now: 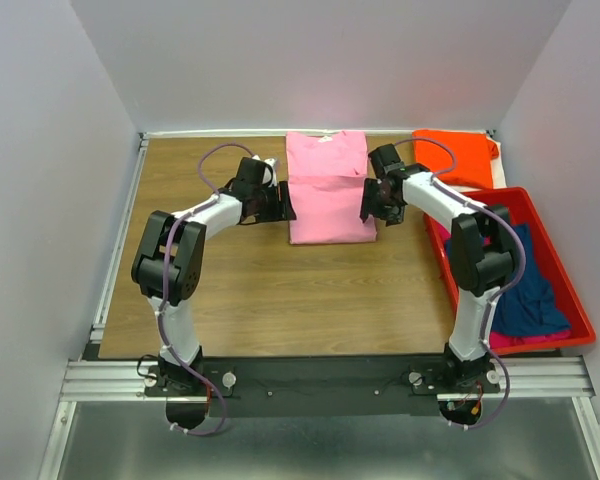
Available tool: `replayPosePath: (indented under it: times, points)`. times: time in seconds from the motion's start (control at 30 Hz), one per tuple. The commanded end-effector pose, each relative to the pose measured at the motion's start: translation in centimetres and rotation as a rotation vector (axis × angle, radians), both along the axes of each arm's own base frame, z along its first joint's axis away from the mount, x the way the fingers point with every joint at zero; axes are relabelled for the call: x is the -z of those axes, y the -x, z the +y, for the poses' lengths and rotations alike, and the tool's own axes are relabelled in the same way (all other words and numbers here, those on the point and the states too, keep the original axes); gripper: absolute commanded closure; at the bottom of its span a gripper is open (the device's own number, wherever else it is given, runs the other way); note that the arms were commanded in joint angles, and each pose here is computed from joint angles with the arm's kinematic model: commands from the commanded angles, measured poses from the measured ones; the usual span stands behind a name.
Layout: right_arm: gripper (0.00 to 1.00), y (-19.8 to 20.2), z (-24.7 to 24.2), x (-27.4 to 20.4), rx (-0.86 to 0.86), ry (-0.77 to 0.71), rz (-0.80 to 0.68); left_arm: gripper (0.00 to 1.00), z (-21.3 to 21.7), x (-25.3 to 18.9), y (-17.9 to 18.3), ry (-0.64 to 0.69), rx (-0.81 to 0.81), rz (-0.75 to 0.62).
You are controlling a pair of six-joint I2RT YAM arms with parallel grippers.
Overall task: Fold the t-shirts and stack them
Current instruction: Fold the tshirt
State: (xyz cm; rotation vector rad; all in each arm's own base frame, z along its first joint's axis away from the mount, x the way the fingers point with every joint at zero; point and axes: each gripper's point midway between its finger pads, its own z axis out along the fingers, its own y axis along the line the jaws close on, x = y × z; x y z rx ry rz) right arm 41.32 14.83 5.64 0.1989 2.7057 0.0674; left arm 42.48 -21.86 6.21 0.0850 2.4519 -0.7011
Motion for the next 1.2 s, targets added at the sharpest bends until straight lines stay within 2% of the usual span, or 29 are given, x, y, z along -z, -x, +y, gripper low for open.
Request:
replayPosePath:
  times: [0.0, 0.2, 0.9, 1.0, 1.03, 1.17]
  points:
    - [0.33, 1.6, 0.5, -0.8, 0.0, -0.068, 0.009, 0.35, -0.6, -1.9, 0.5, 0.037, 0.012, -0.04]
    - [0.46, 2.3, 0.0, 0.5, 0.018, -0.056, 0.024, 0.37, -0.7, -1.2, 1.1, 0.03, 0.018, -0.013]
    - [0.6, 5.1, 0.2, 3.6, -0.002, -0.074, 0.139, 0.37, -1.1, 2.3, 4.3, -0.029, 0.054, 0.11]
    - [0.64, 5.6, 0.2, 4.2, -0.003, -0.077, 0.162, 0.37, -1.2, 2.5, 4.7, -0.03, 0.057, 0.121]
    - [0.69, 5.8, 0.1, 4.3, -0.002, -0.075, 0.168, 0.37, -1.3, 2.7, 4.9, -0.031, 0.058, 0.126]
    - [0.71, 6.2, -0.1, 5.2, -0.001, -0.062, 0.189, 0.37, -1.4, 3.1, 5.3, -0.036, 0.061, 0.14]
